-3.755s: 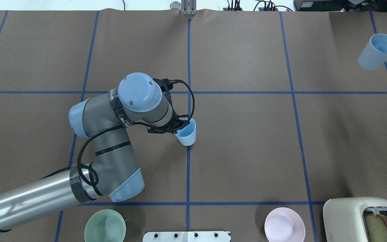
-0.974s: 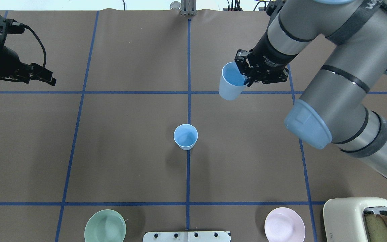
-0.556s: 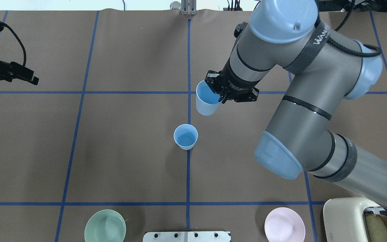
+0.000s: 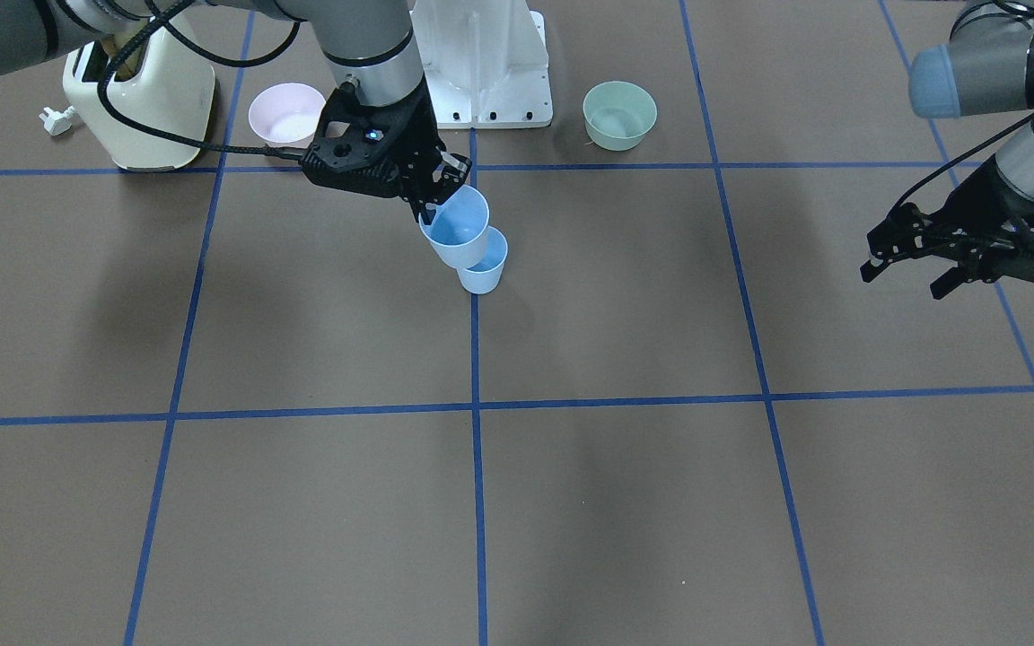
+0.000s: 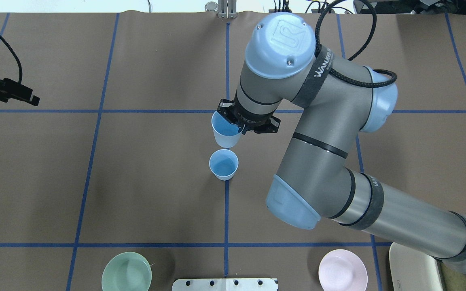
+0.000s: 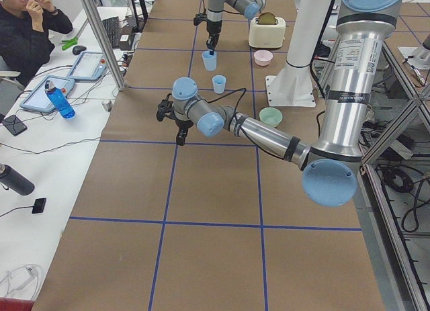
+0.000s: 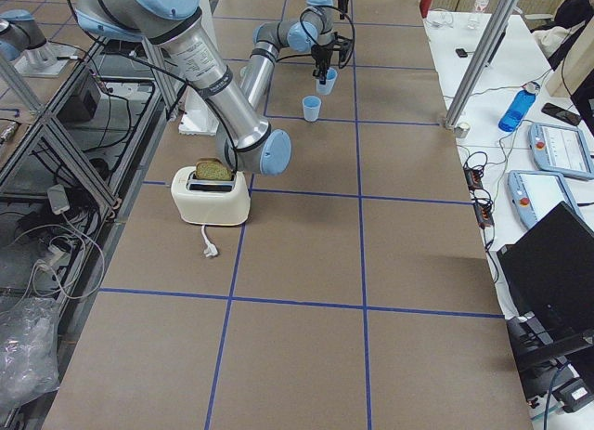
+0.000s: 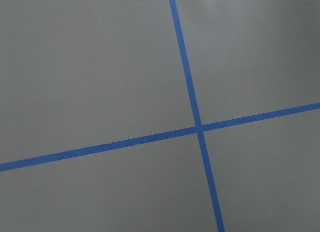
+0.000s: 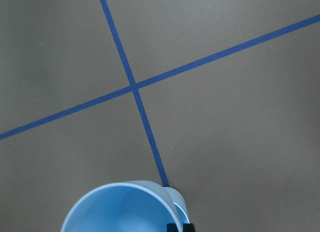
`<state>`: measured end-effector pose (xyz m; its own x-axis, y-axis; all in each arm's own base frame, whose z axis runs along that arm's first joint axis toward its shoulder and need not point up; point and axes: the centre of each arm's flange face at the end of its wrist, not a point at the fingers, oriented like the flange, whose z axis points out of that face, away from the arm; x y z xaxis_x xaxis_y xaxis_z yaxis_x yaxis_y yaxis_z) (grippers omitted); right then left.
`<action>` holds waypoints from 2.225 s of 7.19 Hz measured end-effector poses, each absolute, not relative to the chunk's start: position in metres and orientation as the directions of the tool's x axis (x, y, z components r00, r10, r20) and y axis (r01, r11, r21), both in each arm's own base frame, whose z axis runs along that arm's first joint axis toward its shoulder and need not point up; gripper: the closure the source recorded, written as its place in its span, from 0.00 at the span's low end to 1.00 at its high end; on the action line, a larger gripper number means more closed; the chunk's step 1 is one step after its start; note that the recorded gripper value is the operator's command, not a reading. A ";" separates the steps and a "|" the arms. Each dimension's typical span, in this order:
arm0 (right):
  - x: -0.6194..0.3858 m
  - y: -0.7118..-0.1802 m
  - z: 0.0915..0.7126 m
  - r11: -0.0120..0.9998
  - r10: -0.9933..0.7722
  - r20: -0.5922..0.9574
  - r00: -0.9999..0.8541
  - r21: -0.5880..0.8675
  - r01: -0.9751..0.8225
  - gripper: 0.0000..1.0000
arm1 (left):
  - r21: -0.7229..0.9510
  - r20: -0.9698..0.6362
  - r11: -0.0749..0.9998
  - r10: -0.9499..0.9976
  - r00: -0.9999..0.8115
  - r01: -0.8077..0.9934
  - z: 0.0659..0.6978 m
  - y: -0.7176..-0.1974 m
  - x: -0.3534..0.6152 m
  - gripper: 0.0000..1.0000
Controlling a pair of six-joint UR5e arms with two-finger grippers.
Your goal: Stack blue cups with both arms
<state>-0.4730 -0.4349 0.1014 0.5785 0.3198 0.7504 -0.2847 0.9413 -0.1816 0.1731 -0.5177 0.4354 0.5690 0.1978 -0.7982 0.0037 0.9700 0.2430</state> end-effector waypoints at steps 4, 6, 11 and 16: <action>-0.509 -0.422 0.113 0.943 0.309 0.749 0.586 -0.161 -0.292 1.00 | 0.234 -0.812 0.972 0.185 0.553 0.019 0.434 -0.520 0.158 0.02; -0.515 -0.414 0.116 0.945 0.302 0.748 0.591 -0.153 -0.289 1.00 | 0.217 -0.833 0.975 0.164 0.528 0.040 0.442 -0.513 0.126 0.02; -0.514 -0.410 0.119 0.946 0.297 0.748 0.593 -0.149 -0.286 1.00 | 0.284 -0.804 0.957 0.202 0.559 0.062 0.509 -0.503 0.034 0.02; -0.521 -0.391 0.124 0.948 0.292 0.748 0.596 -0.143 -0.286 1.00 | 0.316 -0.813 0.946 0.227 0.536 0.078 0.544 -0.510 -0.025 0.02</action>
